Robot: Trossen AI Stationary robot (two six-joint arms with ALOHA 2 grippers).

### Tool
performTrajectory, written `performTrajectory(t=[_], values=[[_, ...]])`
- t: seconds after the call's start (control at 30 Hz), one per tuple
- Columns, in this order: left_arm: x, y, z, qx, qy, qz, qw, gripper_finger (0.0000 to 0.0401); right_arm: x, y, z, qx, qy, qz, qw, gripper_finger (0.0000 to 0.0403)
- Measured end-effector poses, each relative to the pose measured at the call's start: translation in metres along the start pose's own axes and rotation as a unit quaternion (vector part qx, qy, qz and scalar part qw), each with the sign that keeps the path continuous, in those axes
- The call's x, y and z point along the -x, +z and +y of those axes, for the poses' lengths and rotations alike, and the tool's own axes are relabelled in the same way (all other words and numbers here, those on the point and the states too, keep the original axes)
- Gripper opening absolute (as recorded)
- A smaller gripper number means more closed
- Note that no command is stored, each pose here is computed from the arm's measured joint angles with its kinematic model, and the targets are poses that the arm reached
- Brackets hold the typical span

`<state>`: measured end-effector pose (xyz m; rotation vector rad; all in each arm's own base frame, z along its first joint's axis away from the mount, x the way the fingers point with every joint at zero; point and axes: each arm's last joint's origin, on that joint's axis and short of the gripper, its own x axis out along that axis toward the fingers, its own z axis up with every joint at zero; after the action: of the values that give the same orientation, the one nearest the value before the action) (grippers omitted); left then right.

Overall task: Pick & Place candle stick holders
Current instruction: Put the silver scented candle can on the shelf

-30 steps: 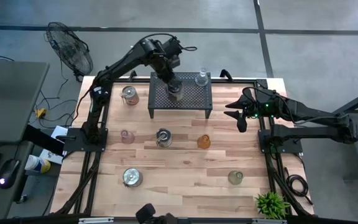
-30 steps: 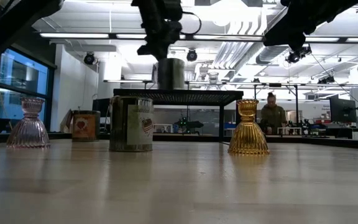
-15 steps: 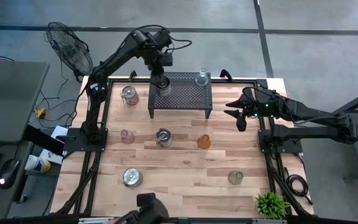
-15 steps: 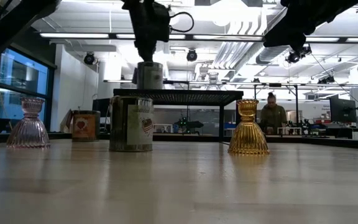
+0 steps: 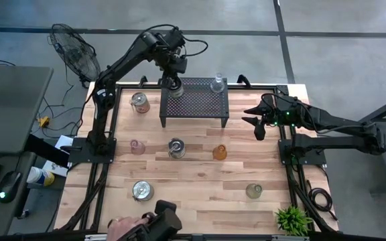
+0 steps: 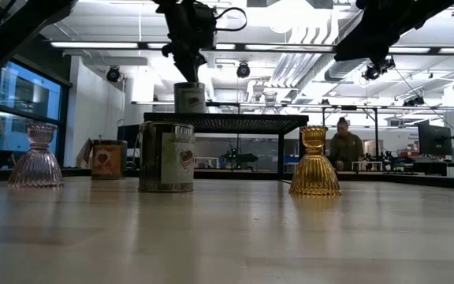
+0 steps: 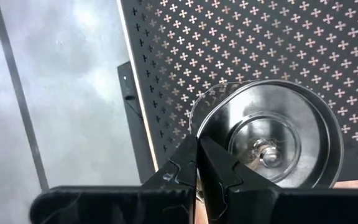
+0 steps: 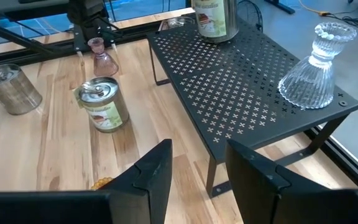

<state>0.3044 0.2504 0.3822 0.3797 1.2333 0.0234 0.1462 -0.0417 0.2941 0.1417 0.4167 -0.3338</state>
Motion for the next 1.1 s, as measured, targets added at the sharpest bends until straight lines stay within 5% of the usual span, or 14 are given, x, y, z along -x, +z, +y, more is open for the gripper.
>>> performTrajectory(t=[1.1], values=[[-0.012,-0.013,0.022,-0.024,0.037,0.007,0.999,0.0,0.0,0.0,0.0,-0.002,-0.002,0.001,1.0,0.0139]])
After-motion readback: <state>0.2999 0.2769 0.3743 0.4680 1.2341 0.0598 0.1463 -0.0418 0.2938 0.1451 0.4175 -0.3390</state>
